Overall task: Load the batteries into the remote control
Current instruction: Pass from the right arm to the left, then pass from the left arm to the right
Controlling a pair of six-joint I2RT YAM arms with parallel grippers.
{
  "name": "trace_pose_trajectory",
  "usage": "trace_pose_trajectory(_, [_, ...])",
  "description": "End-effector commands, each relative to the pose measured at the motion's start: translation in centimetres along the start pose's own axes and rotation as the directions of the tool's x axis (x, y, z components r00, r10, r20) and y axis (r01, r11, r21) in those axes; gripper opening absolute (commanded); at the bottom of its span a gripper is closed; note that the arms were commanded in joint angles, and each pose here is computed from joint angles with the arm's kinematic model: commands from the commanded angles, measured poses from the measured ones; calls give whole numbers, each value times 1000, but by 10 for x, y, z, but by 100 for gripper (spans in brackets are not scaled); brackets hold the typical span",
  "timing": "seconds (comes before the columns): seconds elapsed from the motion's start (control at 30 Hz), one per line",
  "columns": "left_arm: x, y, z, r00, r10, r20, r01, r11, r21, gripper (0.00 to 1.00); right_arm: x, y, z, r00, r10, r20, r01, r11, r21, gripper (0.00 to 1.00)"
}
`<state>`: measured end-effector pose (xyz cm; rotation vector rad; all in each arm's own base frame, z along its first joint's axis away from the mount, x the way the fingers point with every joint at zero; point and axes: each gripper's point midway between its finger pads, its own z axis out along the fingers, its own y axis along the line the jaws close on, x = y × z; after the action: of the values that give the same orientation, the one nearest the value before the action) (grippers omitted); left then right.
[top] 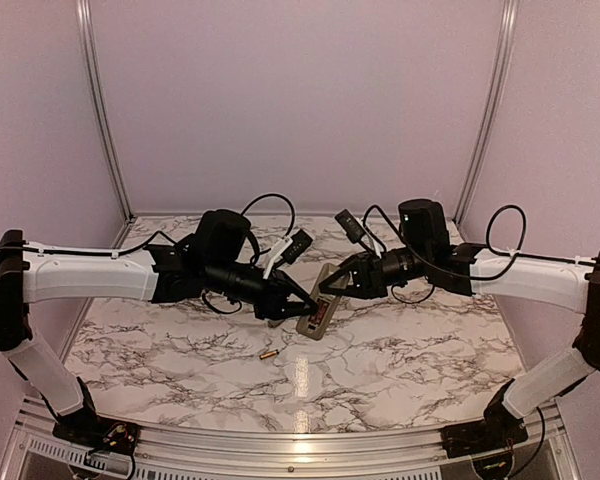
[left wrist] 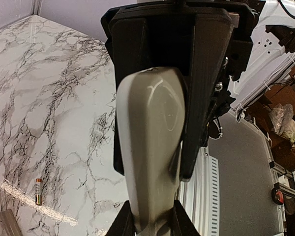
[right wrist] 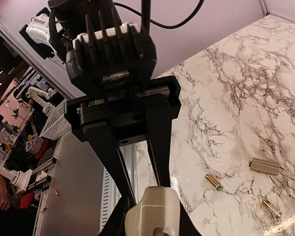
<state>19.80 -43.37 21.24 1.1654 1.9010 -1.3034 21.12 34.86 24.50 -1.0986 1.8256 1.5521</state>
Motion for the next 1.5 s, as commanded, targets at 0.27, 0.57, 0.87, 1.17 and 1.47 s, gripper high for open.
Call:
trace_pose_trajectory(0.27, [-27, -21, -12, 977, -55, 205, 33, 993, 110, 7, -44, 14, -9, 988, 23, 154, -17, 999, -42, 42])
trace_pose_trajectory(0.57, [-46, -20, -30, 918, -118, 378, 79, 990, 116, 7, -47, 7, -12, 962, 116, 249, -107, 993, -52, 45])
trace_pose_trajectory(0.87, [-42, -12, -24, 911, -171, 376, 135, 984, 119, 15, -45, 6, -7, 960, 134, 245, -119, 990, -78, 13])
trace_pose_trajectory(1.17, [-3, 37, -48, 969, -115, 217, 171, 951, -258, 64, -26, -40, -25, 934, 244, 260, -271, 960, 73, 0])
trace_pose_trajectory(1.47, [101, 80, -68, 947, -127, -294, -61, 831, -553, 51, 29, -85, -23, 897, 415, 154, -439, 878, 190, 0])
